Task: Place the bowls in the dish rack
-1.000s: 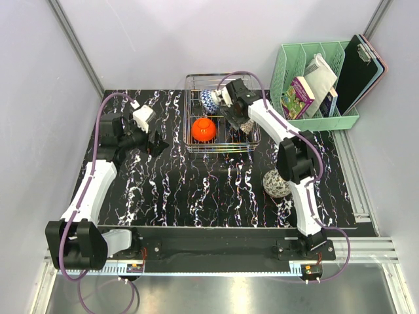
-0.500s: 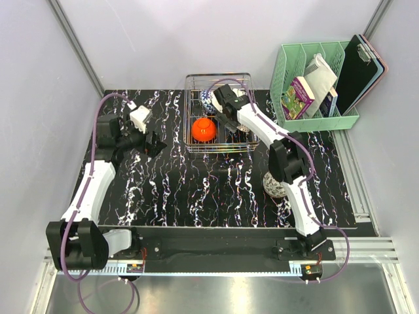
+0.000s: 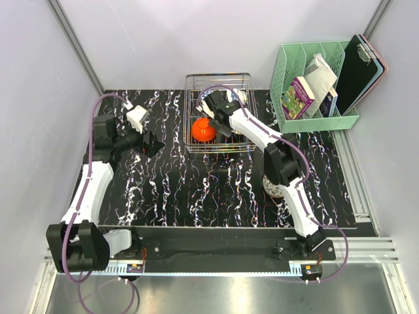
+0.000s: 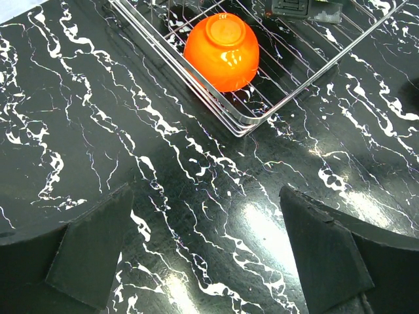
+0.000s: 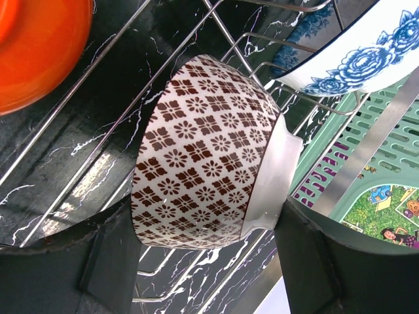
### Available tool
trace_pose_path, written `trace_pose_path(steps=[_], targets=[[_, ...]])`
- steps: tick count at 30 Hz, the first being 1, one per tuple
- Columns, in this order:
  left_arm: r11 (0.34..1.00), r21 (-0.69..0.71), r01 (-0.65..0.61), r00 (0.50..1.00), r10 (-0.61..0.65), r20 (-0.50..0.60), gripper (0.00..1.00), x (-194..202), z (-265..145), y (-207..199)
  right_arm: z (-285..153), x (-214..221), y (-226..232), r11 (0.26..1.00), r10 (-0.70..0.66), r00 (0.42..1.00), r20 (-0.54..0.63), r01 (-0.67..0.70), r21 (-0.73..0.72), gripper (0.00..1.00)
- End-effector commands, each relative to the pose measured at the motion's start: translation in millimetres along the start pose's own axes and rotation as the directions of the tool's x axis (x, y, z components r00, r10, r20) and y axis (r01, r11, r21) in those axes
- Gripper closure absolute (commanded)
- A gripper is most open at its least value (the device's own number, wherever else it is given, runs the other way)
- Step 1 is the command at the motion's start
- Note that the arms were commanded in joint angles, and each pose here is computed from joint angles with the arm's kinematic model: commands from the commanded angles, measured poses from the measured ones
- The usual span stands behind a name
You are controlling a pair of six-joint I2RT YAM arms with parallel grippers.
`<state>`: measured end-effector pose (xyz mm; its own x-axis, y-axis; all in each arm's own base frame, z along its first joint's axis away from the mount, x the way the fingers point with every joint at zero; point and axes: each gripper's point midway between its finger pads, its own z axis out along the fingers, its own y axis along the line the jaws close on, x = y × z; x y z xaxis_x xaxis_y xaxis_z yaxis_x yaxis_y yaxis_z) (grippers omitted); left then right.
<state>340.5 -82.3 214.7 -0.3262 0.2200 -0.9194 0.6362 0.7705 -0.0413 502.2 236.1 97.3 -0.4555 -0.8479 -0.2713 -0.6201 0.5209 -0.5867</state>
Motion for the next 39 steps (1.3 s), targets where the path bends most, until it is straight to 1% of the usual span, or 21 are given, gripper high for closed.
trace_pose_path(steps=[1, 4, 5, 9, 11, 15, 23, 31, 39], targets=[[0.999, 0.024, -0.048, 0.997, 0.046, 0.057, 0.01, -12.0, -6.6, -5.4, 16.5, 7.3, 53.2, 0.988, -0.054, 0.998, -0.021, 0.050, -0.145, 0.41], [0.999, 0.021, -0.047, 0.997, 0.046, 0.057, 0.01, -10.2, -8.4, -5.2, 20.7, 11.0, 59.2, 0.987, -0.062, 0.997, -0.035, 0.056, -0.151, 0.34], [0.999, 0.020, -0.047, 0.997, 0.046, 0.057, 0.01, -9.8, -8.4, -4.7, 21.5, 11.8, 60.0, 0.987, -0.064, 0.997, -0.037, 0.057, -0.152, 0.30], [0.999, 0.018, -0.049, 0.997, 0.048, 0.058, 0.01, -9.6, -10.2, -3.8, 25.1, 14.0, 65.0, 0.985, -0.065, 0.997, -0.044, 0.056, -0.164, 0.20], [0.999, 0.022, -0.047, 0.997, 0.046, 0.059, 0.01, -9.8, -10.6, -3.5, 26.9, 15.0, 67.9, 0.983, -0.066, 0.997, -0.046, 0.057, -0.172, 0.12], [0.999, 0.019, -0.047, 0.997, 0.046, 0.061, 0.01, -10.6, -11.9, -1.6, 30.1, 17.7, 74.3, 0.980, -0.070, 0.996, -0.051, 0.059, -0.192, 0.04], [0.999, 0.023, -0.042, 0.997, 0.040, 0.060, 0.01, -9.3, -13.5, -0.9, 30.9, 19.8, 81.7, 0.976, -0.056, 0.997, -0.055, 0.043, -0.214, 0.00], [0.999, 0.025, -0.043, 0.997, 0.042, 0.065, 0.01, -11.2, -15.1, -0.6, -0.2, 1.9, 66.0, 0.971, -0.022, 1.000, 0.018, 0.026, -0.238, 0.00], [0.999, 0.025, -0.046, 0.996, 0.044, 0.072, 0.01, -16.5, -17.6, -1.0, -22.8, -3.1, 63.8, 0.958, -0.009, 0.999, 0.045, 0.022, -0.287, 0.00]])
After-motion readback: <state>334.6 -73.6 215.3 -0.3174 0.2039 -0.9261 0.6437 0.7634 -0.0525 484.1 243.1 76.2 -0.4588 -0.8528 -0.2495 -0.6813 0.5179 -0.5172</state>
